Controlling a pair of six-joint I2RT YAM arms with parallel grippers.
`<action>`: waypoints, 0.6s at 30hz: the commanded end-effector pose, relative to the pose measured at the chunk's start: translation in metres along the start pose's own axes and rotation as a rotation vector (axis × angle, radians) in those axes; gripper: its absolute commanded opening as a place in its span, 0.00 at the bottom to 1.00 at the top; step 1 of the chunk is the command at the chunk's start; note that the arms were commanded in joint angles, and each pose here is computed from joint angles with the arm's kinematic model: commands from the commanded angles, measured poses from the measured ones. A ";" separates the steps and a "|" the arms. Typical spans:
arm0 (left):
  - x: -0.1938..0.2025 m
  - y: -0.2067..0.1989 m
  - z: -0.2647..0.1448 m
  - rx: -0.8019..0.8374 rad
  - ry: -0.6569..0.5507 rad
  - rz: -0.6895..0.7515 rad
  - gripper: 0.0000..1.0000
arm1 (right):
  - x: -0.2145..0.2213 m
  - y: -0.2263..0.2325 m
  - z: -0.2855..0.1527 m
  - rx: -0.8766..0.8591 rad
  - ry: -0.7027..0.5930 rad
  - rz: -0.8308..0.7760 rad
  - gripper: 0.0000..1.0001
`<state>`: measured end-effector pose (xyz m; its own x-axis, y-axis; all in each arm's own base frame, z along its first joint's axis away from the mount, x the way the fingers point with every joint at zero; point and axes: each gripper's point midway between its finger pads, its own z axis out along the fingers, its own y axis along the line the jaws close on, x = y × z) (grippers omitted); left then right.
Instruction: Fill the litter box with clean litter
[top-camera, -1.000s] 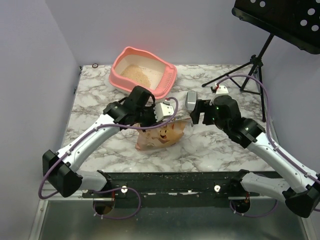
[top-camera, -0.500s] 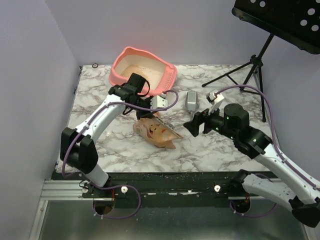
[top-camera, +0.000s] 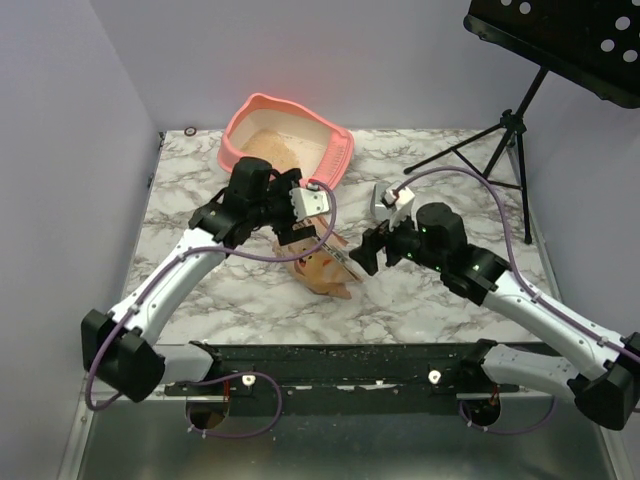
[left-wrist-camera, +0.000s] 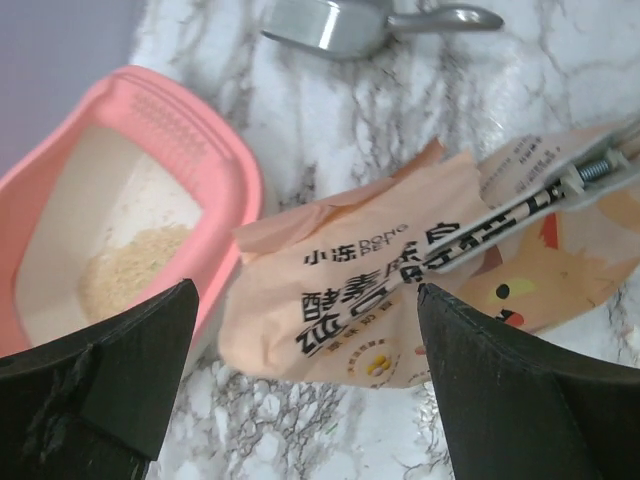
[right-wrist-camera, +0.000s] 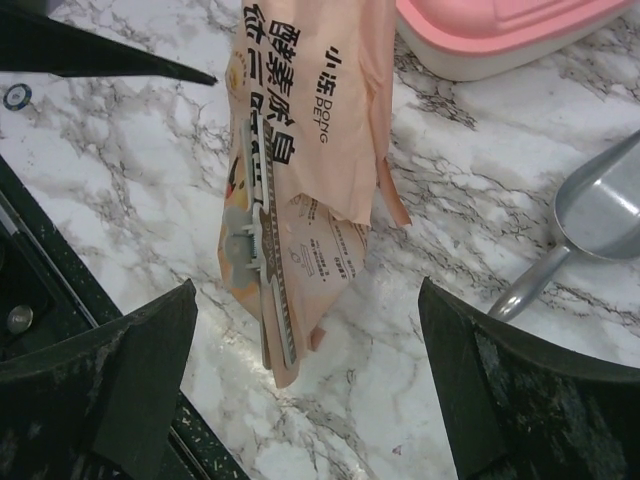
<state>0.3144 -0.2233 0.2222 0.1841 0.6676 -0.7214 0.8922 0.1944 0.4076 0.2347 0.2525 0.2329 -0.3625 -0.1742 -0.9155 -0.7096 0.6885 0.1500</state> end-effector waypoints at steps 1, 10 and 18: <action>-0.046 0.038 -0.046 -0.305 -0.166 -0.142 0.99 | -0.018 0.013 0.016 -0.053 -0.018 -0.052 0.98; -0.038 0.025 -0.091 -0.494 -0.237 -0.762 0.99 | -0.002 0.038 0.036 -0.134 0.065 -0.118 0.92; 0.021 0.004 -0.073 -0.559 -0.047 -0.923 0.99 | 0.018 0.040 0.053 -0.084 0.151 -0.165 0.85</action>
<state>0.2896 -0.1737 0.2836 -0.2979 0.1192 -0.9471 0.5287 0.8467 -0.0597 0.2261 0.3120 0.2117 -0.3230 -0.3306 -0.8868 -0.8224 0.5617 0.0902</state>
